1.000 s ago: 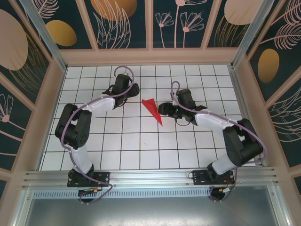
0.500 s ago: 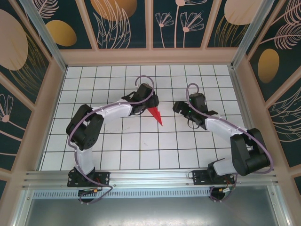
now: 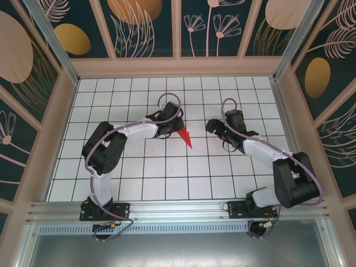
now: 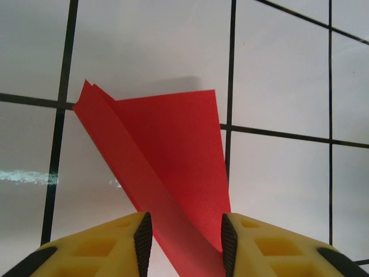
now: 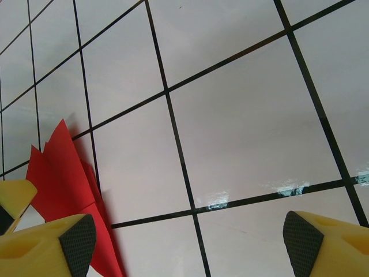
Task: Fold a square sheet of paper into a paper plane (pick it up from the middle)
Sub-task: Move a paper plane to the center of the table.
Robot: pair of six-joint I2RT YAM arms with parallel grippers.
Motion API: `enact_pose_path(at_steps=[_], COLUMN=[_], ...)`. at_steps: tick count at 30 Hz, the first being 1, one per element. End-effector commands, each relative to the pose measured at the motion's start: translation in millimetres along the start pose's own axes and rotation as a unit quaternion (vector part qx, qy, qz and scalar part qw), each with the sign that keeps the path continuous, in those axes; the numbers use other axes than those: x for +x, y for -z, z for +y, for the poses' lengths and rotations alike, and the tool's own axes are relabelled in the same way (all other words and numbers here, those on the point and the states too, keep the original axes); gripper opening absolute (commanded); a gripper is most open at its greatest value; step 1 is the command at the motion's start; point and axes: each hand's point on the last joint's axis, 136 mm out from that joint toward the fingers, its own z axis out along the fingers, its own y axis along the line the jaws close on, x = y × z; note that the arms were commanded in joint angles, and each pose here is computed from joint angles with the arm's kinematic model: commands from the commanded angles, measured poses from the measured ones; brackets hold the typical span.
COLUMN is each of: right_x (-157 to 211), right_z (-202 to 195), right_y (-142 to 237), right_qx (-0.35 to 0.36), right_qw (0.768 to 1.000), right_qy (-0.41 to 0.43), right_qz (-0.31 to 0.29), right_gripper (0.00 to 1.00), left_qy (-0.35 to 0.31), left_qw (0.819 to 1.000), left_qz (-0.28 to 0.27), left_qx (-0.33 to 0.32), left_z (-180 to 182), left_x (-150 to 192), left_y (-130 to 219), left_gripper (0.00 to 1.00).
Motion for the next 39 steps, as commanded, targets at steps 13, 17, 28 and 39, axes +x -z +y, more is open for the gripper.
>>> enact_pose_path(at_steps=[13, 17, 28, 39], right_x=[-4, -1, 7, 37], right_z=[3, 13, 67, 80], right_y=[1, 1, 24, 9], right_qx=[-0.003, -0.019, -0.093, -0.059], right_qw=[1.000, 1.000, 0.992, 0.991], right_qy=[-0.008, 0.013, 0.087, 0.118], right_qz=[0.001, 0.007, -0.010, 0.027], right_gripper=[0.87, 0.84, 0.79, 0.67], left_qy=[0.026, 0.027, -0.030, -0.023], left_qw=[0.999, 0.998, 0.967, 0.973], left_qz=[-0.022, -0.030, -0.047, 0.011], left_qx=[0.022, 0.042, 0.248, 0.230], left_z=[4, 0, -70, -46], left_x=[-2, -4, -12, 20], left_y=[19, 23, 74, 29], left_gripper=[0.17, 0.01, 0.00, 0.00])
